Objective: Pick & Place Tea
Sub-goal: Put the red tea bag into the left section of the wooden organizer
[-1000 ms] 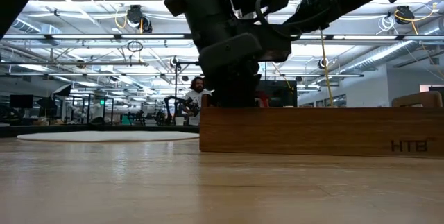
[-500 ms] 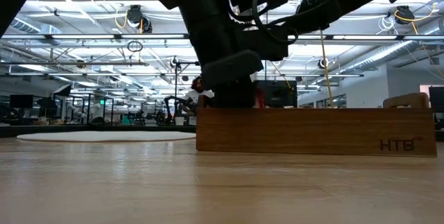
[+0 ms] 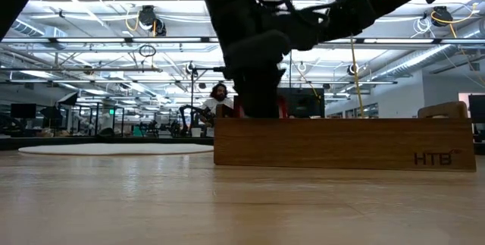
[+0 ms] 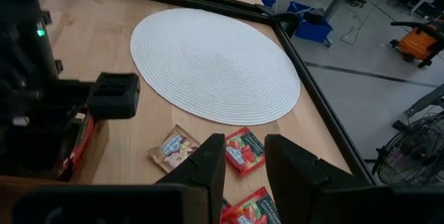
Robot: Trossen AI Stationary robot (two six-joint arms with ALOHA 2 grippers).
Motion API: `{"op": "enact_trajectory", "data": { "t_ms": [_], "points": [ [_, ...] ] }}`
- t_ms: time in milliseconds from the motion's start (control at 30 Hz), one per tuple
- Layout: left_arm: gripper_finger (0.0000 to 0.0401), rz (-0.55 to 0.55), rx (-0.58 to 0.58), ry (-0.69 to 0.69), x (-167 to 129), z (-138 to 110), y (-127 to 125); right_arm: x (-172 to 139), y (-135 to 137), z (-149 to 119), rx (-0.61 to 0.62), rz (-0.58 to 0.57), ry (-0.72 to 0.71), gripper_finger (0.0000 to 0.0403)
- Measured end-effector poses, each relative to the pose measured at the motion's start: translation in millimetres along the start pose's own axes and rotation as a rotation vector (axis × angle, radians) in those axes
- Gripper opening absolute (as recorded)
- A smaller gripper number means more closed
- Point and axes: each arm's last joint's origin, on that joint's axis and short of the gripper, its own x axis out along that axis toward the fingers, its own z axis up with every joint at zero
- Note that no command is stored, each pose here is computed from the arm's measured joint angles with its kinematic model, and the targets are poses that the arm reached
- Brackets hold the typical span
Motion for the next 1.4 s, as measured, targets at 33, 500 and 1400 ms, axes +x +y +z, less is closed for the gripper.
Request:
{"op": "enact_trajectory", "data": {
  "t_ms": [33,500,1400],
  "points": [
    [0.0044,0.001,0.002,0.013,-2.8,0.7,0.4,0.0,0.0,0.0,0.000,0.000,0.000,0.0089],
    [0.0016,0.027,0.070,-0.065,-69.7,1.3,18.2,-4.3,0.0,-6.2,-0.024,0.009,0.066,0.0089],
    [0.0175,0.156,-0.218,-0.791,-105.0,-128.6,99.0,98.0,26.9,-78.2,-0.416,0.214,0.413,0.0207]
  ]
}}
